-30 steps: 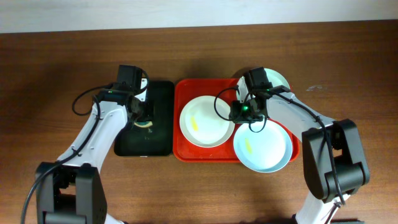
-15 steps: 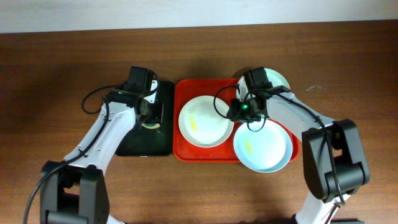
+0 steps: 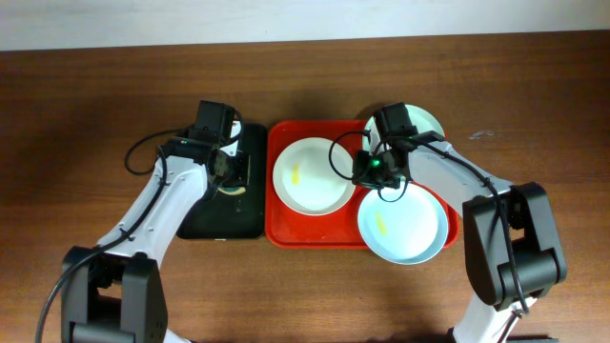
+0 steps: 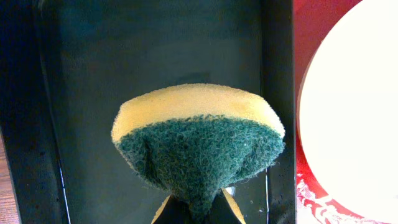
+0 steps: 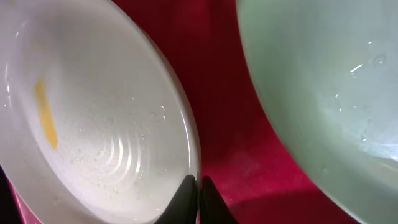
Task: Clean dirty plates on tray and stack at the side
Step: 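Carry the sponge with the left gripper onto the white plate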
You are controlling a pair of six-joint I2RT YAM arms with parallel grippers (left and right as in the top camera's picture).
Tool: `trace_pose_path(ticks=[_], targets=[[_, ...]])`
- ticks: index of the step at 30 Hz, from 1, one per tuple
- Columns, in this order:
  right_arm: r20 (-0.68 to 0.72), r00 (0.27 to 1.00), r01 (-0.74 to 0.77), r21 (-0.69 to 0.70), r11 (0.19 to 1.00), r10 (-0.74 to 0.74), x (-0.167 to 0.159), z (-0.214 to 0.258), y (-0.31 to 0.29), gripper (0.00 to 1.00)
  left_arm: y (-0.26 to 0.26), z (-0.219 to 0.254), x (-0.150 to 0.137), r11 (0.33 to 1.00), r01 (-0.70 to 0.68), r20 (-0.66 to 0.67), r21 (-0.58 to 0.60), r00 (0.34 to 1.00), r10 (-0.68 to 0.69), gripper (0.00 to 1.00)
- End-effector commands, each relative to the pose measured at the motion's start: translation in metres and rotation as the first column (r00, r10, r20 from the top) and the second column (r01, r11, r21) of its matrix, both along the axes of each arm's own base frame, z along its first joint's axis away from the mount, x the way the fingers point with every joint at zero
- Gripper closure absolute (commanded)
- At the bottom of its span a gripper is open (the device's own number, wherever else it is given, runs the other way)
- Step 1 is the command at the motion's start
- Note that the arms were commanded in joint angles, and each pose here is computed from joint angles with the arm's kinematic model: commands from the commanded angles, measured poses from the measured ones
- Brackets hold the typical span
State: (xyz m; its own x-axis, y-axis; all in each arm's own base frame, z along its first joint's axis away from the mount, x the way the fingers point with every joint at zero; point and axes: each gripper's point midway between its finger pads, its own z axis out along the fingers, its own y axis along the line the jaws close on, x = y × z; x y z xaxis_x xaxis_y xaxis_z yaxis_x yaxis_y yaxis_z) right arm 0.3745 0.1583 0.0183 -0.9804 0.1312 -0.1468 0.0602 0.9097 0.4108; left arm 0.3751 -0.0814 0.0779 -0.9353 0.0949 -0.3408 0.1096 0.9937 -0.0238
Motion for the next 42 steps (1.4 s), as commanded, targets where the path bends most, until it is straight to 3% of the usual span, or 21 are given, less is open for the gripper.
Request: trace_pose_path(ticks=[1, 8, 14, 16, 18, 29, 42], targets=[[-0.015, 1.000, -0.016, 0.014, 1.000, 0.017, -0.006, -0.003, 0.004, 0.95, -0.005, 0.015, 0.007, 1.000, -0.001, 0.046, -0.018, 0.999, 0.002, 1.00], [-0.015, 0.999, -0.041, 0.008, 0.999, 0.041, -0.009, -0.004, 0.008, 0.95, -0.017, 0.026, 0.007, 0.997, 0.027, 0.041, -0.066, 0.999, -0.024, 1.00], [0.000, 0.998, -0.061, -0.012, 0.998, 0.061, -0.008, -0.004, 0.008, 0.78, -0.025, 0.048, 0.021, 0.994, 0.004, 0.085, -0.113, 0.996, 0.006, 1.00], [0.011, 0.998, -0.069, -0.016, 0.997, 0.069, -0.006, -0.004, 0.007, 0.83, -0.032, 0.054, 0.023, 0.989, 0.015, 0.092, -0.144, 0.996, -0.002, 1.00], [0.021, 0.996, -0.083, -0.018, 0.996, 0.083, -0.005, -0.003, 0.008, 0.96, -0.041, 0.057, 0.022, 0.985, 0.012, 0.090, -0.174, 0.996, 0.004, 1.00], [0.023, 0.995, -0.096, -0.025, 0.995, 0.097, -0.007, -0.004, 0.012, 0.96, -0.096, 0.051, 0.009, 0.971, 0.005, 0.059, -0.241, 0.998, 0.010, 1.00], [0.029, 0.995, -0.097, -0.053, 0.994, 0.099, -0.007, -0.005, 0.011, 0.96, -0.113, -0.022, 0.019, 0.976, -0.033, -0.053, -0.216, 0.998, 0.022, 1.00]])
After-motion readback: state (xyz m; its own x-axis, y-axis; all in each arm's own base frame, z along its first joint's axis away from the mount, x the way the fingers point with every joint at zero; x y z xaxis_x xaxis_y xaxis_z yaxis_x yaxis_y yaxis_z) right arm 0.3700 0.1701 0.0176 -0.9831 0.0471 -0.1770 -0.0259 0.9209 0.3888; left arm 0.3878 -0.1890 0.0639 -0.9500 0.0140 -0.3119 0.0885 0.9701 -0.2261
